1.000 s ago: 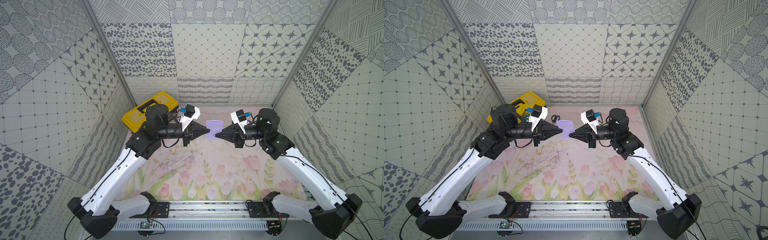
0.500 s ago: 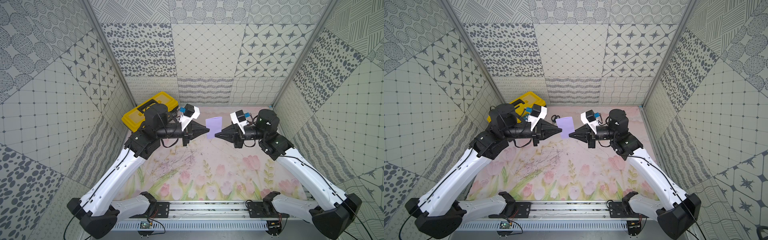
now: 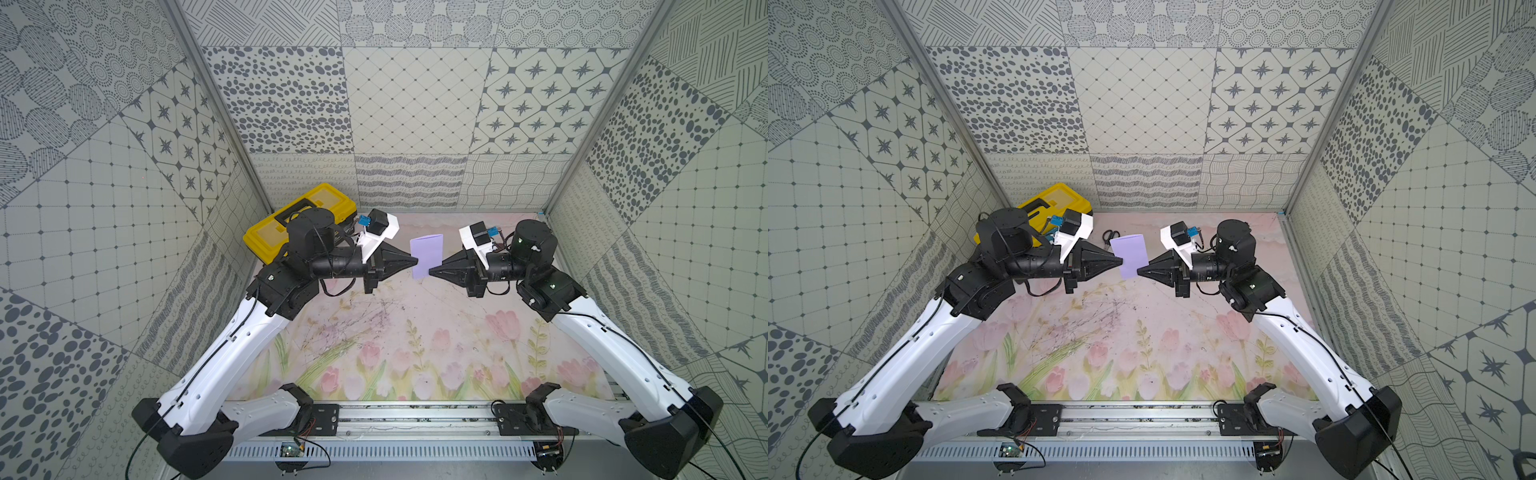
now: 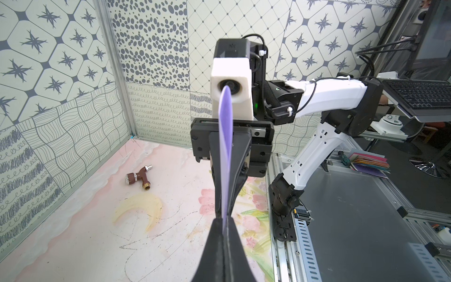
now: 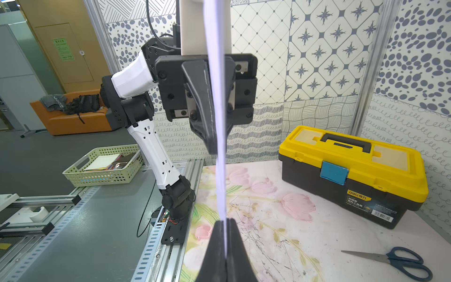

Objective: Fold the square paper along the opposite sides
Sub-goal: Smooth out the paper, then place the paper at the center of the board.

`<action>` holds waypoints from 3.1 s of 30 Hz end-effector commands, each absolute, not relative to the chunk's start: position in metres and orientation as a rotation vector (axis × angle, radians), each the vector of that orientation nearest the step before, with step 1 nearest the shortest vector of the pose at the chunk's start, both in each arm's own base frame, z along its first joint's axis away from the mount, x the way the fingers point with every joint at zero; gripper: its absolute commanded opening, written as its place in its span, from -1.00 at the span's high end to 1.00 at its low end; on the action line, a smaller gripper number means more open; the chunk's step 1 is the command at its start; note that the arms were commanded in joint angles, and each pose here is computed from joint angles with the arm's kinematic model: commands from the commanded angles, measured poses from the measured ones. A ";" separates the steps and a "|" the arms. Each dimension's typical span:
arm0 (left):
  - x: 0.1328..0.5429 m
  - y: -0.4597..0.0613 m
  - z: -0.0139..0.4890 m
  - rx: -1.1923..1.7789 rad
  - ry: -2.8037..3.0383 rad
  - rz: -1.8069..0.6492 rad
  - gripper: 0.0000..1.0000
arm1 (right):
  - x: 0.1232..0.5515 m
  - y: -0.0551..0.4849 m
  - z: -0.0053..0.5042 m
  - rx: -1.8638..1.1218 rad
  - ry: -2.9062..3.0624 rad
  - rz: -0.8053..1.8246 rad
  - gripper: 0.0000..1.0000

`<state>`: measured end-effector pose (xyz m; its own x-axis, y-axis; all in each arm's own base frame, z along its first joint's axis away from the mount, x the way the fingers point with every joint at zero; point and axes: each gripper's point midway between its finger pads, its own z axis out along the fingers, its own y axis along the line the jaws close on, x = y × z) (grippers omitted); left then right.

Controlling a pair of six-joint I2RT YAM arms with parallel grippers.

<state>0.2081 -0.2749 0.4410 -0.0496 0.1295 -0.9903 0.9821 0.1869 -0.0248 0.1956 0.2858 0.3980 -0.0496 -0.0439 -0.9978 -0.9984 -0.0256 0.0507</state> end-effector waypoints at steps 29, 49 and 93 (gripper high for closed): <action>0.204 -0.272 0.458 1.151 1.346 -0.995 1.00 | 0.201 0.284 0.380 -1.179 1.306 1.223 0.64; 0.243 -0.281 0.352 0.887 1.715 -1.135 1.00 | 0.250 0.200 0.326 -0.498 1.705 0.795 -0.94; 0.273 -0.233 0.010 0.234 2.815 -0.697 -0.96 | 0.272 0.115 0.294 -0.173 1.904 0.543 -0.94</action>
<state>0.2789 -0.2895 0.0503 -0.9279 0.1361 -0.3471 0.3496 0.6413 -0.6830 0.2702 0.1146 0.2796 -0.4313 0.1093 -0.8956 -0.3546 0.8922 0.2796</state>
